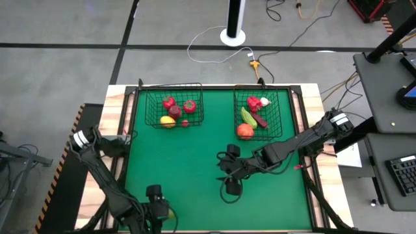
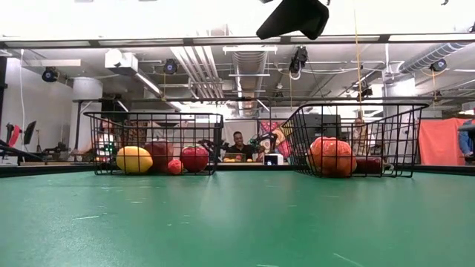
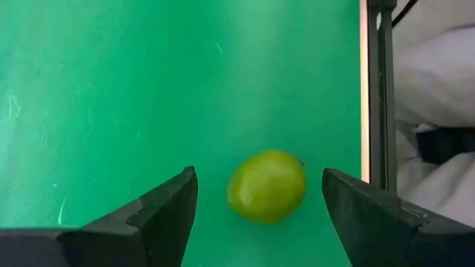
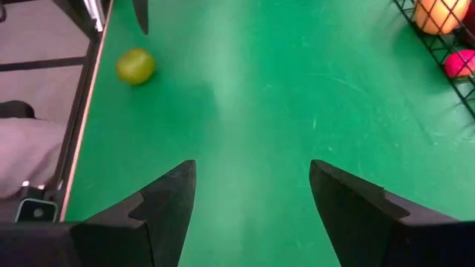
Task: Sort produce into baskets
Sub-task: Put the green lime into the left wire basket
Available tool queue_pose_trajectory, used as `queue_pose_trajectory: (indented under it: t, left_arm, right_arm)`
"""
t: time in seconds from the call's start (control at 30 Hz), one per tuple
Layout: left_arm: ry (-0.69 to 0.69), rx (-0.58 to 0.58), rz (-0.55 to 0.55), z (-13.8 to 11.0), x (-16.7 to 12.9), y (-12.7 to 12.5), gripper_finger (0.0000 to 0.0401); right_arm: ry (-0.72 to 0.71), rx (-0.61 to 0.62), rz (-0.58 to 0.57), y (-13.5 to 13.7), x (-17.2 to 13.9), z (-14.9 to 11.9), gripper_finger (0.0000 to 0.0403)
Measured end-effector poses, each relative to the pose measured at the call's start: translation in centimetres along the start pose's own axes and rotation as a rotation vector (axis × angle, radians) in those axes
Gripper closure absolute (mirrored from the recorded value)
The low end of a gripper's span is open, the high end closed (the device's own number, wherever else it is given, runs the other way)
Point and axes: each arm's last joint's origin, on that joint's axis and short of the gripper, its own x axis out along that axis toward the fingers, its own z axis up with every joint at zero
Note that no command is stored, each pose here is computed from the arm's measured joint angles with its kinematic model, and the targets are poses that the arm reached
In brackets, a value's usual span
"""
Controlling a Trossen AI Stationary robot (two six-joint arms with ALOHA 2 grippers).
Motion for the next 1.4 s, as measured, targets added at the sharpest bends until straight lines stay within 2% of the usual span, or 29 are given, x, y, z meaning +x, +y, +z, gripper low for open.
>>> queue_pose_trajectory:
  t: [0.17,0.4,0.73,1.1,1.3,1.4]
  left_arm:
    - [0.013,0.095,0.002,0.2,0.2,-0.8,0.0131]
    - [0.009,0.204,0.027,-0.2,0.7,-0.6,0.0131]
    - [-0.024,0.333,-0.012,-0.5,1.6,-0.7,0.0131]
    - [-0.010,0.282,-0.105,-1.9,3.8,0.0,0.0131]
    - [-0.001,0.281,-0.090,-2.3,4.4,0.6,0.0133]
    - [0.001,0.280,-0.086,-2.4,4.6,0.7,0.0149]
  right_arm:
    - [0.001,0.000,0.002,0.0,0.0,0.0,0.0149]
    - [0.000,-0.004,0.000,0.0,0.0,0.0,0.0147]
    - [0.000,-0.015,-0.001,0.0,0.0,0.0,0.0130]
    - [0.000,-0.019,-0.001,0.0,0.0,0.0,0.0128]
    - [0.000,-0.019,-0.001,0.0,0.0,0.0,0.0124]
    - [-0.001,-0.019,-0.004,-0.2,0.0,0.1,0.0127]
